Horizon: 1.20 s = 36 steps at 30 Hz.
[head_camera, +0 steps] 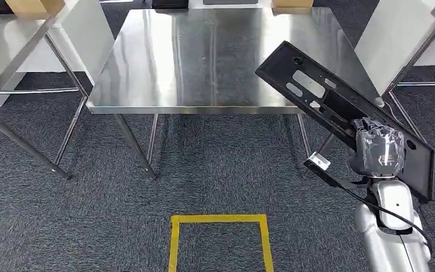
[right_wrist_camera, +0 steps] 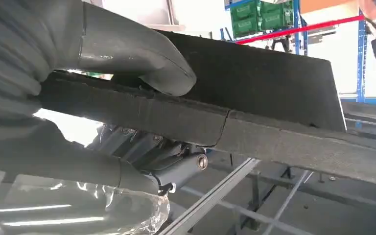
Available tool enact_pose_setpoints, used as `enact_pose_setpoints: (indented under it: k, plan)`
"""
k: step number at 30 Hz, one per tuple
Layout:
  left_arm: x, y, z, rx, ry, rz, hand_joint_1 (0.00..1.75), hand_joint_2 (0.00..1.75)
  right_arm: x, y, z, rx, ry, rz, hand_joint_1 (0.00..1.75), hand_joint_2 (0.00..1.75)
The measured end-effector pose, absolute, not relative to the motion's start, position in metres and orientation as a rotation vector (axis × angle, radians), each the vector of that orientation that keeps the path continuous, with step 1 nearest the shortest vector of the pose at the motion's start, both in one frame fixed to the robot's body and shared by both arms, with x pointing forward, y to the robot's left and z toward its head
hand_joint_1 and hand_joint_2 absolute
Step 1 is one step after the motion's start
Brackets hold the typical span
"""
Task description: Take the parts from the cabinet and place them on the table.
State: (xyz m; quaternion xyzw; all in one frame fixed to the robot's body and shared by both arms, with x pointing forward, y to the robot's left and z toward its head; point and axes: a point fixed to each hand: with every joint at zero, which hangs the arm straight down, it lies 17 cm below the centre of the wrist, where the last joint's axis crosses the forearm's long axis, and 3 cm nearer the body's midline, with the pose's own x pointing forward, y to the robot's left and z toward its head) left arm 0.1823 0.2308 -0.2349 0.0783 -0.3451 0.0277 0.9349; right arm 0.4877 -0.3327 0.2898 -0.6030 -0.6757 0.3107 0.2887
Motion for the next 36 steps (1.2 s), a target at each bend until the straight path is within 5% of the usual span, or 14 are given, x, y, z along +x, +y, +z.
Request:
enact_pose_setpoints:
  k: [36]
  plan:
    - [0.183, 0.235, -0.236, 0.157, -0.693, 0.072, 0.00, 1.75, 0.495, -0.314, 0.297, -1.590, -1.836, 0.836, 1.75, 1.75]
